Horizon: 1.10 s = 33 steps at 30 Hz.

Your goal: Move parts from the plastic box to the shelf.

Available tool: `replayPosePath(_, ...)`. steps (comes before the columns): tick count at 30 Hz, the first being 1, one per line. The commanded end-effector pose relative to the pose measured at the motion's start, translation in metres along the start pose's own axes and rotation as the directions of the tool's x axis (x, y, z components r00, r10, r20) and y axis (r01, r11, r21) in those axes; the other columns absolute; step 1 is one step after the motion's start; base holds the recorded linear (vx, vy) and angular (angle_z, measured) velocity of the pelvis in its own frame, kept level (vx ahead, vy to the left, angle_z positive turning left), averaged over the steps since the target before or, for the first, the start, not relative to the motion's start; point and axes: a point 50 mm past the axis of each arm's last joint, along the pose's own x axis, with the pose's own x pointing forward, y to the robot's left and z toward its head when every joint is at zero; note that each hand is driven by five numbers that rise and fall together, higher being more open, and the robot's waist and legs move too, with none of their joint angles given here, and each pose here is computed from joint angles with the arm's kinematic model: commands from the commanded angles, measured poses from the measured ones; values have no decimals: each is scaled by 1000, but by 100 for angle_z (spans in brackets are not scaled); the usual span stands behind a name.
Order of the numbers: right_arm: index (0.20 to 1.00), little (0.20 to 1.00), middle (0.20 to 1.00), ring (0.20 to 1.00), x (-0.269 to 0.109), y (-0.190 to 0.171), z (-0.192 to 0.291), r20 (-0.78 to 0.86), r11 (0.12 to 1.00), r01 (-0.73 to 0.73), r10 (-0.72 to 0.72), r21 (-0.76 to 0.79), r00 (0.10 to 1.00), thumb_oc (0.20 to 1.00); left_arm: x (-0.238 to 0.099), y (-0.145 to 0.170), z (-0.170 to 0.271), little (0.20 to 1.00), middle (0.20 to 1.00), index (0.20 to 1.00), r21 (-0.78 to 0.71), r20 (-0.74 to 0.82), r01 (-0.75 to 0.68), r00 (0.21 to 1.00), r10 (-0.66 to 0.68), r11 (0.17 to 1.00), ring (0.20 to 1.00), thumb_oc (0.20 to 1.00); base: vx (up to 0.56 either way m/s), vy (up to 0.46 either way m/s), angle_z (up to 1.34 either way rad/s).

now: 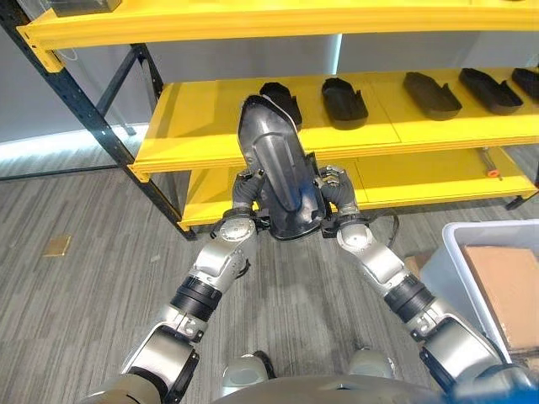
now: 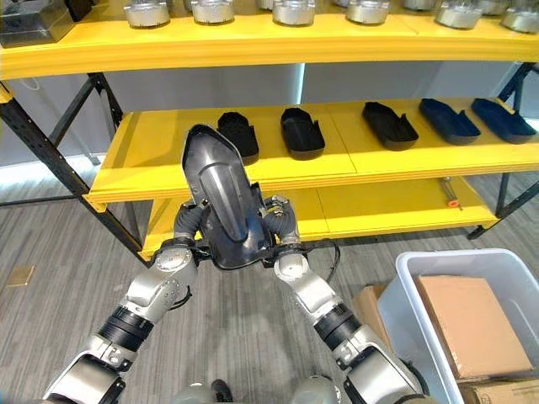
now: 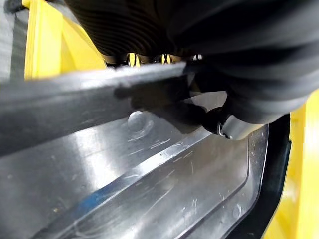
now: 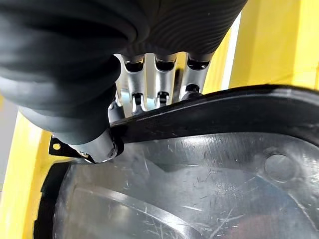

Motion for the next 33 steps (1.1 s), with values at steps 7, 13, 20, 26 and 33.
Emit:
replayPosePath(7, 200, 200, 200, 200, -14, -14, 13, 116, 998, -57, 54, 18, 992, 200, -35, -73, 12, 200, 200, 200, -328, 57, 413, 906, -419, 849, 200, 200, -23, 28, -16)
replayPosePath(13, 200, 200, 200, 200, -12, -12, 14, 116, 996, -93, 93, -3, 989, 200, -33, -68, 14, 200, 200, 200, -344, 62, 389, 917, -393, 855, 200, 200, -1, 48, -5)
replayPosePath(20, 200, 200, 200, 200, -13, -10, 9, 84, 989, -144, 145, -15, 986, 200, -33, -57, 7, 200, 200, 200, -361, 39, 344, 934, -355, 867, 200, 200, 48, 179, -6)
replayPosePath(26, 200, 200, 200, 200, -15, -4, 9, 88, 986, -169, 169, -12, 982, 200, -34, -51, 6, 200, 200, 200, -352, 47, 324, 943, -329, 878, 200, 200, 42, 275, 2)
replayPosePath(33, 200, 200, 200, 200, -14, 11, 18, 98, 979, -202, 200, 14, 975, 200, -35, -47, 7, 200, 200, 200, -326, 57, 307, 951, -305, 894, 200, 200, 49, 253, 16)
